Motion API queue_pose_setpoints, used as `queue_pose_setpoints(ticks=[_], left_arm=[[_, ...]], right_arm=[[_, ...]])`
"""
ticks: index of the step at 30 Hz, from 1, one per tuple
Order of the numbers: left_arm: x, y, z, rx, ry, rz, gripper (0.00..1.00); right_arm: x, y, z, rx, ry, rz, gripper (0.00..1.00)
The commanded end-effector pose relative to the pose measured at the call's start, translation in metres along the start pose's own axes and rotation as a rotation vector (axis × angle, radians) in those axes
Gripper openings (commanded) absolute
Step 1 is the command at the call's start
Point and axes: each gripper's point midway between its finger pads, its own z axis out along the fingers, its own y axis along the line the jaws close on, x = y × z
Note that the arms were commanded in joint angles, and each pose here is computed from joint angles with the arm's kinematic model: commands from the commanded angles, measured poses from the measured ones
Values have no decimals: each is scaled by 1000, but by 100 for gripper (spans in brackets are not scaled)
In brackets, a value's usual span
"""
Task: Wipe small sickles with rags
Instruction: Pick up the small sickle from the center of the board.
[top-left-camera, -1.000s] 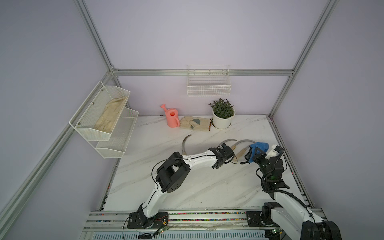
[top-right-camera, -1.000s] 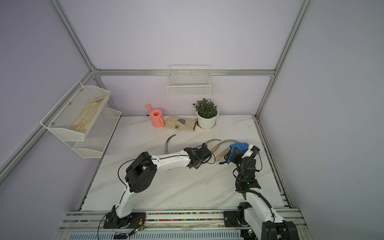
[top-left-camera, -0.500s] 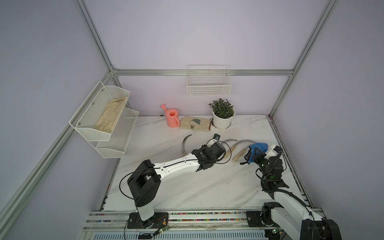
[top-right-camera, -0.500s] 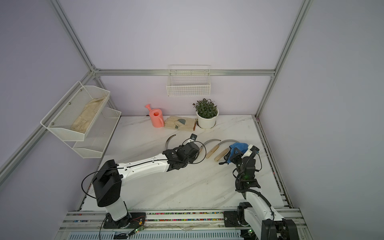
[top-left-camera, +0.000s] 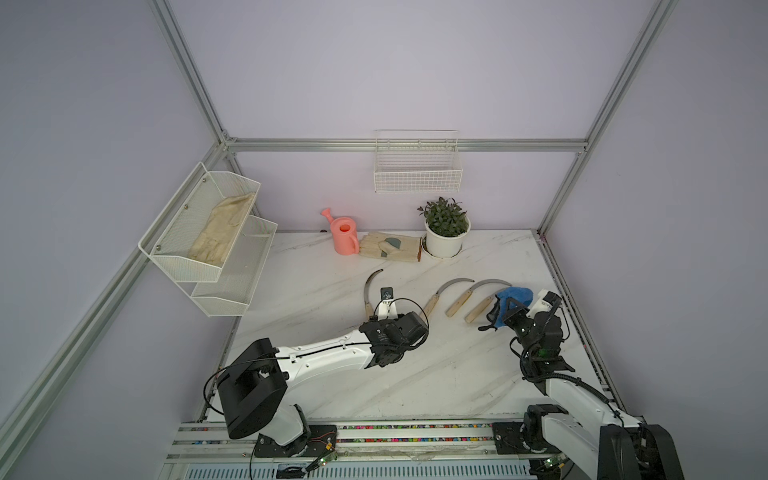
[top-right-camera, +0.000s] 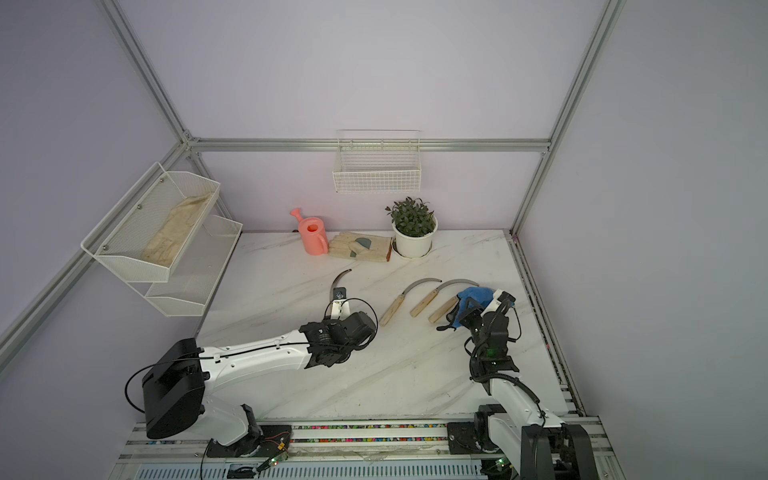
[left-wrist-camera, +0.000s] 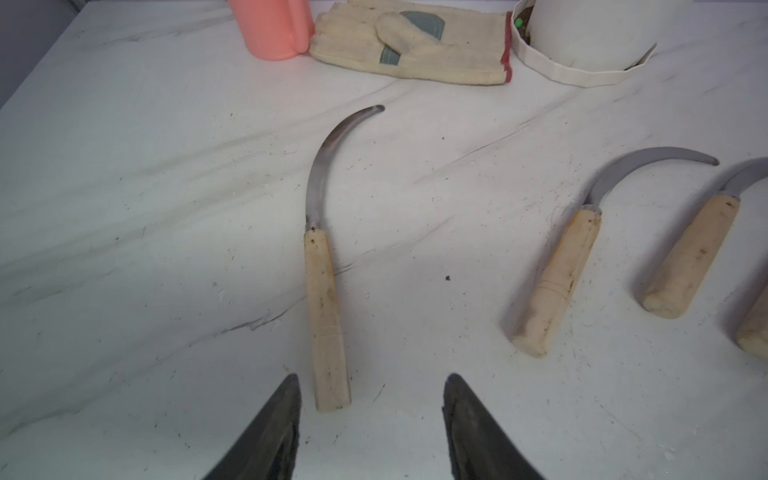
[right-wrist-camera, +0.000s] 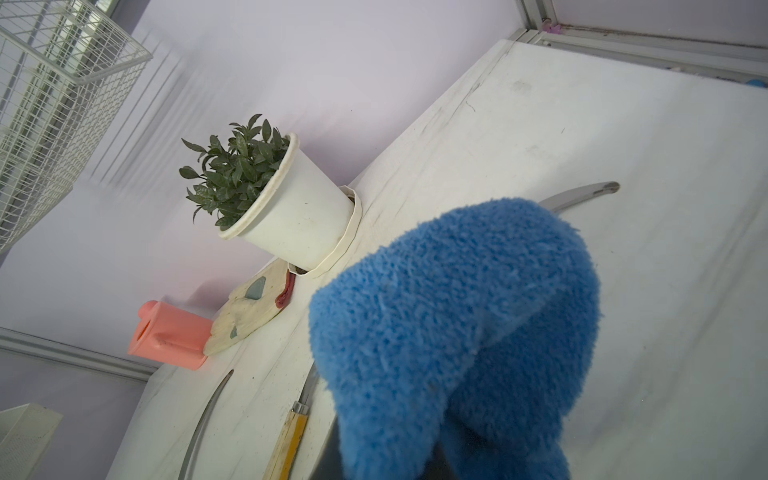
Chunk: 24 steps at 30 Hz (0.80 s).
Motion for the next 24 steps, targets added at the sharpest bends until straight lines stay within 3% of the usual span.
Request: queue_pose_setpoints(ticks=[1, 24], left_arm=[[29, 19, 5, -49, 74, -126, 58], [87, 36, 59, -220, 146, -128, 58]], right_arm=[[-3, -2, -1, -9, -38, 8, 0], [1, -1, 4, -17, -16, 9, 0]])
